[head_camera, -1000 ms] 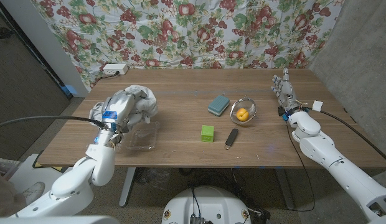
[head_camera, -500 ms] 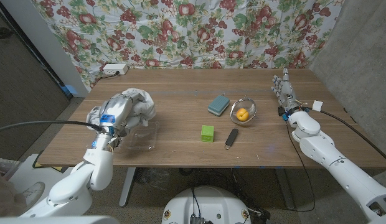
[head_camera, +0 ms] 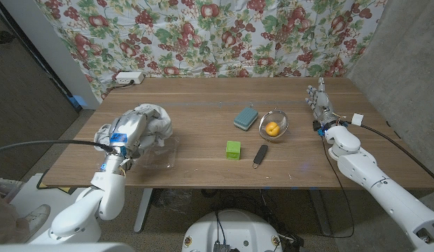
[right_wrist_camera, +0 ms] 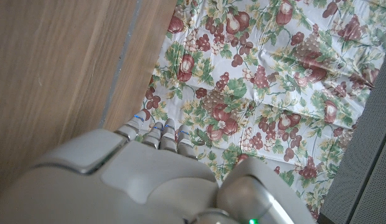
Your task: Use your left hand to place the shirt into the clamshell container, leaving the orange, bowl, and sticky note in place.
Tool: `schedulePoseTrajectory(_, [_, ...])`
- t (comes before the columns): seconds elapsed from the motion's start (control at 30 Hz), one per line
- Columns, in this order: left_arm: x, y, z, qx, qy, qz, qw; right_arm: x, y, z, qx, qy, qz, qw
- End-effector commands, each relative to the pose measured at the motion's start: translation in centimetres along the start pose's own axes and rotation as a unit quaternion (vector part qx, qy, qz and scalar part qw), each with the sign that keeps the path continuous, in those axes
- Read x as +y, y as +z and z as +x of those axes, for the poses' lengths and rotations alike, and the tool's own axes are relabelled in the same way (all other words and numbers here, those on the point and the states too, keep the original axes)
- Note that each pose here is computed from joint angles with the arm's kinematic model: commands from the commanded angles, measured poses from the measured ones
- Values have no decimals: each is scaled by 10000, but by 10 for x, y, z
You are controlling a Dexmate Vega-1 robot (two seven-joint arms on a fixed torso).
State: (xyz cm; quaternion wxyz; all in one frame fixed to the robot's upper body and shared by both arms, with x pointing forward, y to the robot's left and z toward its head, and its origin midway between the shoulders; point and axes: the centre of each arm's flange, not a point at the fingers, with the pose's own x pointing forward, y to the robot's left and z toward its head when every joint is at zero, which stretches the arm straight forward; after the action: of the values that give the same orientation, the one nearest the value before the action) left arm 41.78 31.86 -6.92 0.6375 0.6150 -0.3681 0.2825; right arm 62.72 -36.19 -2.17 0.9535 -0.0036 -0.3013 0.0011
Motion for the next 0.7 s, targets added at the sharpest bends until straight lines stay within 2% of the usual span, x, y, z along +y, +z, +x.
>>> schedulePoseTrajectory(0.03, [-4,-5,-8,106,-167,50,9998,-2,0,-1,20,-5,-25,10000])
schedulePoseTrajectory(0.37, [-11,-8,-8,214,-277,-58,9994,-2,1,0,37,-30,-25,10000])
schedulePoseTrajectory(0.7, [-21,-6,-6,265,-361,-118,9989,-4,3,-1,41,-50,-43,10000])
